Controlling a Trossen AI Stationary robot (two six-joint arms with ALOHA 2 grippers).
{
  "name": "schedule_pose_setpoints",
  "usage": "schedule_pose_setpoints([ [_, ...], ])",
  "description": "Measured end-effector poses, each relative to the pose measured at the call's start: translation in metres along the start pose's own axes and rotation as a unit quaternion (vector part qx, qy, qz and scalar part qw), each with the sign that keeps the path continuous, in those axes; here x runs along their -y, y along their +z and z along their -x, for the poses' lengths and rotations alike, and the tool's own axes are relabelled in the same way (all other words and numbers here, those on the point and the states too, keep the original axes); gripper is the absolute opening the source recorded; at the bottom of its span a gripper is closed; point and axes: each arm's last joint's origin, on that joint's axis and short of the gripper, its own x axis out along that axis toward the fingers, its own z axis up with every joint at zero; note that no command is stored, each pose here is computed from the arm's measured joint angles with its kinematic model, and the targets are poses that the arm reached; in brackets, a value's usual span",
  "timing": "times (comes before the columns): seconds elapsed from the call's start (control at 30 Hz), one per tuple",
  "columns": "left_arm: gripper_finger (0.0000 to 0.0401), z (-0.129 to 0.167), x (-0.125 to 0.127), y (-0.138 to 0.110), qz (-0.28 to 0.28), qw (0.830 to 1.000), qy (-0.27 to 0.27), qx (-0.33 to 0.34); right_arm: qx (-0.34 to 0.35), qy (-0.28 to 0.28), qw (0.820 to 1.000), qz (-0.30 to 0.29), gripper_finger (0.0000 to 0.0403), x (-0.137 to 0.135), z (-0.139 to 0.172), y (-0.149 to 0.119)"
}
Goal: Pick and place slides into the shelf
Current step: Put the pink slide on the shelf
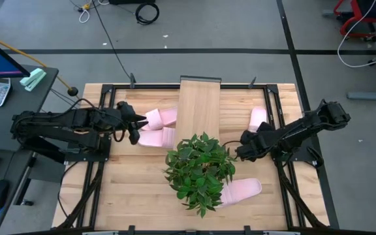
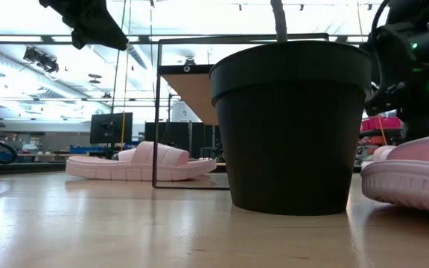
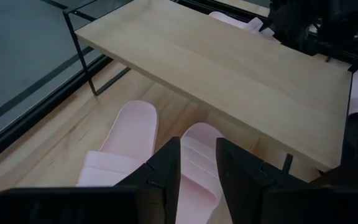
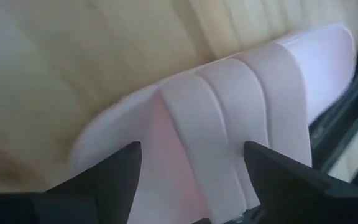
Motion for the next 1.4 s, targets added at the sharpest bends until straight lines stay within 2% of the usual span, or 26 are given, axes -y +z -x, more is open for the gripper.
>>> schedule_pose_setpoints([
  [0.17,0.0107,0.000,0.000,0.000,0.009,1.000,-0.001,0.001,-0.009,-0.011,1.000,-0.028,0.0281,0.004,-0.007,0.005],
  [0.3,0.0107,0.000,0.000,0.001,0.018,1.000,-0.002,0.006,-0.020,-0.010,0.999,-0.046,0.0244,0.007,-0.016,0.008],
  [0.4,0.0107,0.000,0.001,0.002,0.020,1.000,-0.004,0.009,-0.032,-0.018,0.997,-0.066,0.0192,0.012,-0.022,0.008],
  [0.53,0.0107,0.000,0.001,0.003,0.023,1.000,-0.006,0.013,-0.050,-0.022,0.995,-0.084,0.0102,0.018,-0.026,0.011],
  [0.63,0.0107,0.000,0.001,0.003,0.023,1.000,-0.006,0.013,-0.058,-0.020,0.994,-0.086,0.0030,0.020,-0.028,0.012],
  [0.67,0.0107,0.000,0.001,0.003,0.023,1.000,-0.006,0.013,-0.060,-0.017,0.995,-0.083,0.0017,0.021,-0.028,0.012],
  [0.93,0.0107,0.000,0.001,0.003,0.023,1.000,-0.005,0.013,-0.054,0.011,0.993,-0.109,0.0008,0.028,-0.019,0.011],
  [1.4,0.0107,0.000,0.001,0.003,0.022,1.000,-0.005,0.013,-0.014,0.059,0.990,-0.126,0.0005,0.062,0.030,0.011],
])
